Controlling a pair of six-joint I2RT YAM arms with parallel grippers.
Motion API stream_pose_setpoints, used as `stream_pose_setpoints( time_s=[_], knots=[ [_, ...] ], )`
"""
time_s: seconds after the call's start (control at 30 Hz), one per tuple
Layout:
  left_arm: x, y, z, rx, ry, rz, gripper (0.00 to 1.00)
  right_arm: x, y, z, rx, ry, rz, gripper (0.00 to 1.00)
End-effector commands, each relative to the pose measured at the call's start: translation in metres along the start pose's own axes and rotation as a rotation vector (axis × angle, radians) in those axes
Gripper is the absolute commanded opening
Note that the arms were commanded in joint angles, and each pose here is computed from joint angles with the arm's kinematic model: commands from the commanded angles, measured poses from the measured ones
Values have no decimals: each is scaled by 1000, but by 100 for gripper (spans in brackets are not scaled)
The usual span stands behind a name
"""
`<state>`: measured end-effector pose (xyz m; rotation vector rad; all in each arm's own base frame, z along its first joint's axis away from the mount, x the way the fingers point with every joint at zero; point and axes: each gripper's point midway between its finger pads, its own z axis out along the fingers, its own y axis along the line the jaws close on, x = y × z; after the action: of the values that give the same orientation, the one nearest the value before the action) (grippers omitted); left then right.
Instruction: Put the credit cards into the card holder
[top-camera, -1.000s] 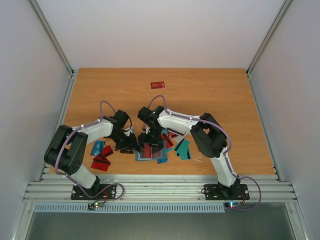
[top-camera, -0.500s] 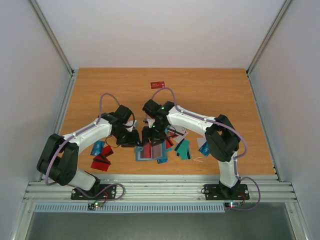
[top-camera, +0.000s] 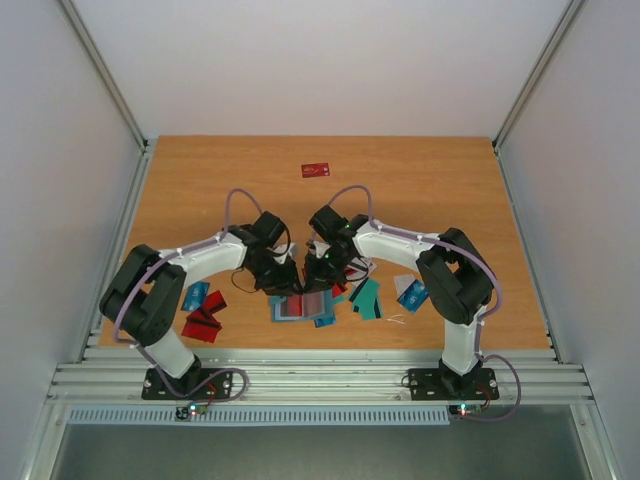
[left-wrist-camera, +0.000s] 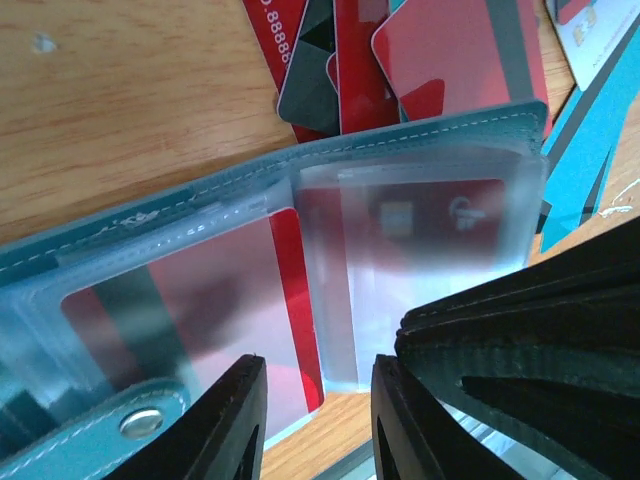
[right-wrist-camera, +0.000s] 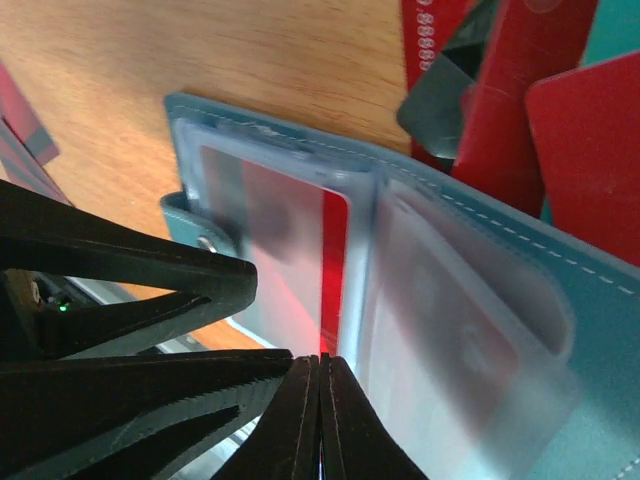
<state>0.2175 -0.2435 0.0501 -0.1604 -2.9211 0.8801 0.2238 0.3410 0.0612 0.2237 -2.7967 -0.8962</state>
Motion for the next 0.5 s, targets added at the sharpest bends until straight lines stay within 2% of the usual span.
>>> stream_pose_setpoints(
  time_s=[0.0, 0.17, 0.47],
  knots=[
    [-13, -23, 9, 105, -17, 16, 31, -7, 9, 4, -82, -26, -16, 1],
    [-11, -16, 18, 85, 10, -9, 31, -2, -14, 20, -53, 3, 20, 1],
    [-1, 38, 8, -215, 2, 37, 31, 5, -46, 36, 18, 35, 90, 1]
  ],
)
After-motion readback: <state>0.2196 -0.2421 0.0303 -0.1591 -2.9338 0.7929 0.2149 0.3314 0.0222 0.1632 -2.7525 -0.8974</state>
